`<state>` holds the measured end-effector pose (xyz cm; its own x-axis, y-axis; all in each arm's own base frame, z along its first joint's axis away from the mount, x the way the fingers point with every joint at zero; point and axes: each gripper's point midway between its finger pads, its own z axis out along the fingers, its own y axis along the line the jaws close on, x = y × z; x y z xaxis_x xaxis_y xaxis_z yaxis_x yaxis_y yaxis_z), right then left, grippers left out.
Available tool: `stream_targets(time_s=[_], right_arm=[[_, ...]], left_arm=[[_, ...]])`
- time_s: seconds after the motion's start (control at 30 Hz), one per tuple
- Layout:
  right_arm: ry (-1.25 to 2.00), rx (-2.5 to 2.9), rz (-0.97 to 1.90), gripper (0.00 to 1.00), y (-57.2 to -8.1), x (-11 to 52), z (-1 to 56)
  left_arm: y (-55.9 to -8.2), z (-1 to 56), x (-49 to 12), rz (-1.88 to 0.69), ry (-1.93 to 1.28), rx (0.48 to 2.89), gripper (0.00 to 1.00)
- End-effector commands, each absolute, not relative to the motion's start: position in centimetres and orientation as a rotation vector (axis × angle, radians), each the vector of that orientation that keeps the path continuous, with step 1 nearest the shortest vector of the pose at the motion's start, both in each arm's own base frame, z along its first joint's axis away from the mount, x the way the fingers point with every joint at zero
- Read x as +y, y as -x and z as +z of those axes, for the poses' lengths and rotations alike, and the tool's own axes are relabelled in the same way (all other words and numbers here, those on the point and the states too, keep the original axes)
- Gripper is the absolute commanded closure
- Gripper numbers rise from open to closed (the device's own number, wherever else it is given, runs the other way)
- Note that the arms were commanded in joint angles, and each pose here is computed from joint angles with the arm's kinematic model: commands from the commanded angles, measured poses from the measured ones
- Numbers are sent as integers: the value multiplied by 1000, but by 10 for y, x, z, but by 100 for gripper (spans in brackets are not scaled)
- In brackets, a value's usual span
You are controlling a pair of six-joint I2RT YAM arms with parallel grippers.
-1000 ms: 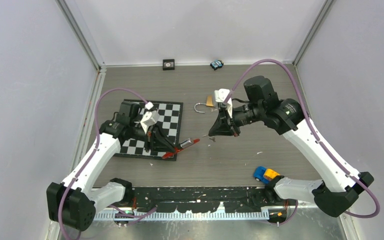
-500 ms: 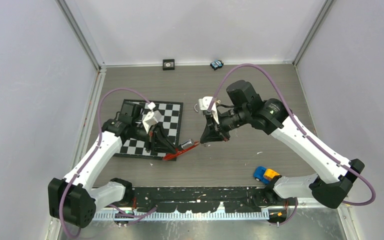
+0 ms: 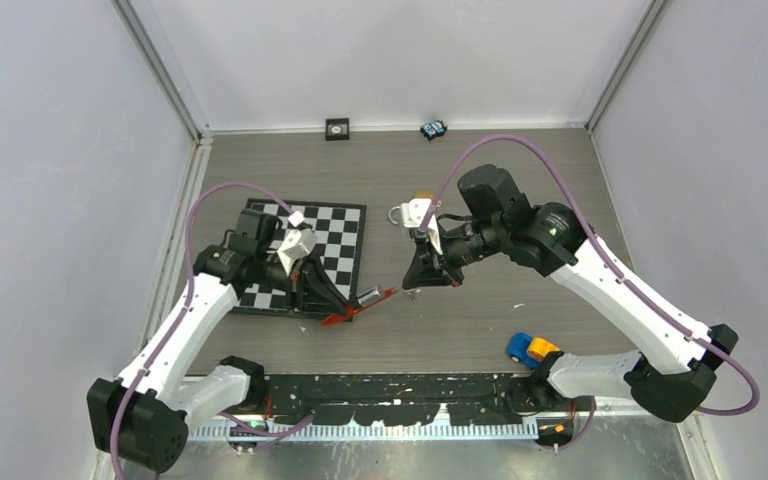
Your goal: Unlock with the key
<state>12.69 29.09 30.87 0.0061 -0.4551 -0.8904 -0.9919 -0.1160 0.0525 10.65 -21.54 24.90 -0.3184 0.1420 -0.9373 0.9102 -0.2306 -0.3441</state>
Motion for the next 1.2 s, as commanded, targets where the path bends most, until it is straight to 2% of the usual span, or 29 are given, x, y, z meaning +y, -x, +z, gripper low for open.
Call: stream_targets(time_s=[0.0, 0.33, 0.6, 0.83, 1.03, 1.17], right_arm=[[1559, 1468, 1017, 99, -132, 291, 333], [1413, 1546, 961, 99, -154, 282, 337], [1260, 1629, 1055, 99, -178, 276, 343], [1119, 1707, 1098, 99, -204, 267, 344], [1066, 1706, 1111, 99, -207, 261, 349], [1049, 1706, 1080, 99, -208, 252, 348]], left_arm=[[-99, 270, -212, -1561, -1337, 1289, 100], [-114, 268, -207, -1277, -1461, 1265, 100], [-129, 270, -205, -1110, -1506, 1226, 100], [-154, 287, -201, -981, -1418, 1360, 100], [-141, 304, -199, -980, -1439, 1303, 100], [-117, 295, -200, -1078, -1504, 1228, 100]])
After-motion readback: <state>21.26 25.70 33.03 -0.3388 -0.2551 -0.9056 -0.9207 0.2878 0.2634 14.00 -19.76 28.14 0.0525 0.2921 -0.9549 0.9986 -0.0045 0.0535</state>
